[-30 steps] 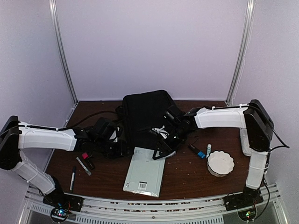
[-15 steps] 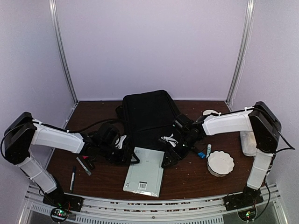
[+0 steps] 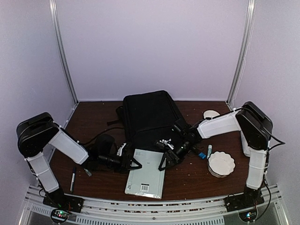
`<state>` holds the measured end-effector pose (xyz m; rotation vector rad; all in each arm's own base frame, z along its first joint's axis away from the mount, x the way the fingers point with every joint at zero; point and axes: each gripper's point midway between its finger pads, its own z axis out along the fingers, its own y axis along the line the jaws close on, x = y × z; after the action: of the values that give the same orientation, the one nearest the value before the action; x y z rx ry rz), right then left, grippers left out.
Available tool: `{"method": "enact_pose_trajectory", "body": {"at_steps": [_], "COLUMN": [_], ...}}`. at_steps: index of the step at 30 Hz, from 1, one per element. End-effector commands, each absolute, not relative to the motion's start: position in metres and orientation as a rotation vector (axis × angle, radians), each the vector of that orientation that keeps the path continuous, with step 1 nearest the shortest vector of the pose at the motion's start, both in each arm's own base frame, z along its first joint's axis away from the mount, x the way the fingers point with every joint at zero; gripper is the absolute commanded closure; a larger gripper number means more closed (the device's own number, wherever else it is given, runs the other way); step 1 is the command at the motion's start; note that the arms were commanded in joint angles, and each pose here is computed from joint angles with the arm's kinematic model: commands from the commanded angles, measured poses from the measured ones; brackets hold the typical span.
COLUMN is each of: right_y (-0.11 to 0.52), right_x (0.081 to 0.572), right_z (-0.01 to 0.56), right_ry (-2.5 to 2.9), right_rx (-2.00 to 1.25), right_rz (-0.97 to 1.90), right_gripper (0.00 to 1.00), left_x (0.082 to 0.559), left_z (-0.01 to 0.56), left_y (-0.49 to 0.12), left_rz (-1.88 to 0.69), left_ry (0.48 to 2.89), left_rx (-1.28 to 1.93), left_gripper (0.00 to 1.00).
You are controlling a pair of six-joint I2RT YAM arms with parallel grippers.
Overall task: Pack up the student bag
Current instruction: Pick up the book at the center of the board.
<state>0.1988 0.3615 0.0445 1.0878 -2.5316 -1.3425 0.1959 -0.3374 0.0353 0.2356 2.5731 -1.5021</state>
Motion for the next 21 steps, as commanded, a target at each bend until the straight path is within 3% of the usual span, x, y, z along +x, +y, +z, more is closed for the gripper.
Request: {"method": "enact_pose_trajectory", "body": {"at_steps": [1, 6, 14, 21], "right_y": [0.378, 0.375, 0.376, 0.369], "right_x": [0.201, 0.216, 0.229, 0.236], "right_z": [0.064, 0.095, 0.141, 0.145], "right_ry": [-2.471, -2.47, -2.424, -2.458], "right_rx": [1.083, 0.996, 0.946, 0.953], "right_rz": [-1.499, -1.644, -1.841, -1.844], "right_gripper": [0.41, 0.53, 0.53, 0.46], "left_x": [0.205, 0.204, 0.212, 0.213], "left_z": [0.081, 0.076, 0.114, 0.127], "left_y": [-0.357, -0.353, -0.359, -0.361], "left_rz": [-1.74, -1.732, -1.959, -2.03], "left_ry": [2.323, 2.326, 2.084, 2.004], "left_rx": [0.245, 0.225, 0.148, 0.142], "left_gripper": [0.56, 0.66, 0.81, 0.97]}}
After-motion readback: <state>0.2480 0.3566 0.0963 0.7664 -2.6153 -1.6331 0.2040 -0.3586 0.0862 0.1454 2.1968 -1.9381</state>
